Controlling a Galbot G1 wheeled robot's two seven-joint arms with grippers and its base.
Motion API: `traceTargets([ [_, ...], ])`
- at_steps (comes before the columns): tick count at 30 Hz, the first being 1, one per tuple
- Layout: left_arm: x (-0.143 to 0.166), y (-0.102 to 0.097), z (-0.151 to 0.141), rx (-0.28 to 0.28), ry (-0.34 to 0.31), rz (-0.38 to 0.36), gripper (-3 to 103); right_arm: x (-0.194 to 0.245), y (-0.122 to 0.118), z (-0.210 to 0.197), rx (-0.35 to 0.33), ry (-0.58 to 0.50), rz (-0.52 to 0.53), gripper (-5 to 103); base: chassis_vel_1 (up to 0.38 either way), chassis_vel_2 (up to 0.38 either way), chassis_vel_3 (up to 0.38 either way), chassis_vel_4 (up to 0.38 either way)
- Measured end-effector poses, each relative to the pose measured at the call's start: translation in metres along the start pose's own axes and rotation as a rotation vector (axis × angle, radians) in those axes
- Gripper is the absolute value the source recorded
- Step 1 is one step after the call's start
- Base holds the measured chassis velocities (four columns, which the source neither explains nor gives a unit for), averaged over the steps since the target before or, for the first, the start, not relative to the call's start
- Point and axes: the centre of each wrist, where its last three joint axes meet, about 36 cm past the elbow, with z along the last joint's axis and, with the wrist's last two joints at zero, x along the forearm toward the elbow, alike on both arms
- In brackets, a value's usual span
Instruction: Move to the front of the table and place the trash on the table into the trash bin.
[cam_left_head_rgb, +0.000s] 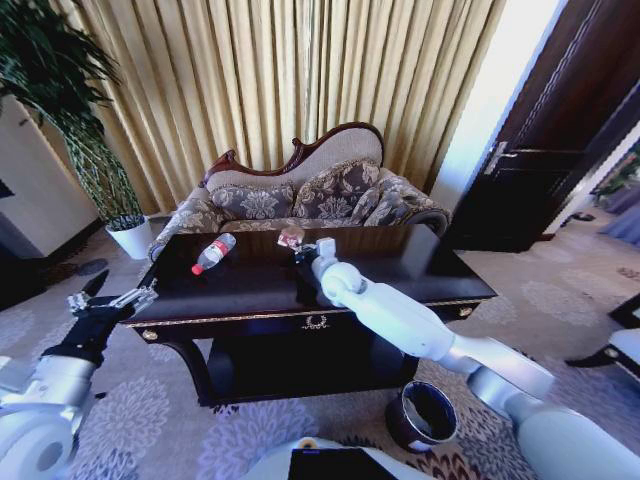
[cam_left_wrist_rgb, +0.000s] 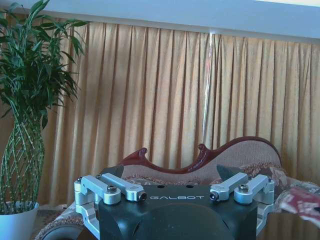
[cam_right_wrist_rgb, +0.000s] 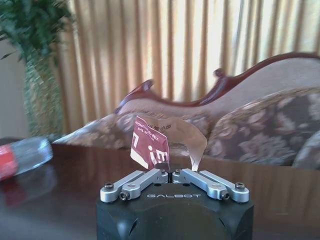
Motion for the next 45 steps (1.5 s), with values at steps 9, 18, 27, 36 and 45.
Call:
traceTargets([
  [9, -0.004, -0.002, -0.002, 0.007, -0.006, 0.017, 100, 0.079, -0.092, 0.008, 0.01, -0.126, 0.149, 0, 0.0, 0.0, 0.0, 0.0],
  [18, -0.008, 0.001, -0.002, 0.02, -0.003, 0.037, 100, 0.158, -0.133, 0.014, 0.05, -0.188, 0.238, 0, 0.0, 0.0, 0.0, 0.0],
  [27, -0.011, 0.005, 0.001, 0.03, 0.025, 0.043, 100, 0.235, -0.143, 0.032, 0.018, -0.216, 0.291, 0, 0.0, 0.0, 0.0, 0.0],
  [36, -0.011, 0.007, 0.0, 0.025, 0.032, 0.044, 100, 0.272, -0.124, 0.054, -0.013, -0.21, 0.293, 0, 0.0, 0.0, 0.0, 0.0],
  [45, -0.009, 0.002, -0.002, 0.029, 0.027, 0.059, 100, 0.279, -0.105, 0.042, -0.029, -0.251, 0.249, 0, 0.0, 0.0, 0.0, 0.0],
])
